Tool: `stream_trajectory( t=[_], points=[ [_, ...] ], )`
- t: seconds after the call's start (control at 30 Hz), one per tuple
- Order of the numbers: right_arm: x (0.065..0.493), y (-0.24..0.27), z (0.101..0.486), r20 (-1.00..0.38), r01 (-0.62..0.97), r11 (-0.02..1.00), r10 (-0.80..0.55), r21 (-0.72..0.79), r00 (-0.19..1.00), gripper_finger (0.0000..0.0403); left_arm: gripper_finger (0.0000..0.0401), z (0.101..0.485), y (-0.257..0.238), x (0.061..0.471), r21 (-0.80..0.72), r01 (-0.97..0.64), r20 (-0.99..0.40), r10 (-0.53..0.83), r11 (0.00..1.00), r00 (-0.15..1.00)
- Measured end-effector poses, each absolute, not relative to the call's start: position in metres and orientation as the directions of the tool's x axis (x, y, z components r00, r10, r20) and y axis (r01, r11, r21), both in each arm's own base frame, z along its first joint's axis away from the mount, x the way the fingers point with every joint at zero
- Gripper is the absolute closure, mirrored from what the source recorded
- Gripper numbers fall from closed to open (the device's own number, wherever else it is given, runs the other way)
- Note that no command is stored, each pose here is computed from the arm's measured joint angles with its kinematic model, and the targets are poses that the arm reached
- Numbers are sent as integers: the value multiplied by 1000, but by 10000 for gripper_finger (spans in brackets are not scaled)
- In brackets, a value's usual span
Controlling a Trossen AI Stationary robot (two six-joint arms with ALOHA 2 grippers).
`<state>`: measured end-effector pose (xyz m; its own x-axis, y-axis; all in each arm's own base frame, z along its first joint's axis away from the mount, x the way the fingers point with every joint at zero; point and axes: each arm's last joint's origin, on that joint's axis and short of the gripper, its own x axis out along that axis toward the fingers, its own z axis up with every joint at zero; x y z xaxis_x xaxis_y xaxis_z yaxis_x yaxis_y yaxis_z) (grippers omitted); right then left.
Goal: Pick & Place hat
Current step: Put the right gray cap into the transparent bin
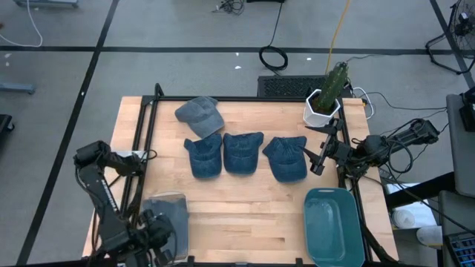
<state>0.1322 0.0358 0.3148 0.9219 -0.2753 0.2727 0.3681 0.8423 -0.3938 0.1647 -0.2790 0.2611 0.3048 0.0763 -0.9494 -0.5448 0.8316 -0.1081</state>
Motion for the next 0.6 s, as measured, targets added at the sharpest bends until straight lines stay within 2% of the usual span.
stream_trajectory(
  t=[0.13, 0.37, 0.6],
  points=[
    [132, 36, 315, 273, 368, 842, -275, -394, 922, 123, 399, 255, -285, 161, -107, -560, -939, 102, 821, 330],
    [132, 36, 315, 273, 368, 842, -275, -394, 922, 124, 399, 226, -284, 175, -14, -609, -959, 162, 793, 233],
    [132, 36, 315, 273, 368, 842, -275, -394, 922, 124, 398, 197, -271, 194, -34, -653, -992, 54, 756, 115]
  ],
)
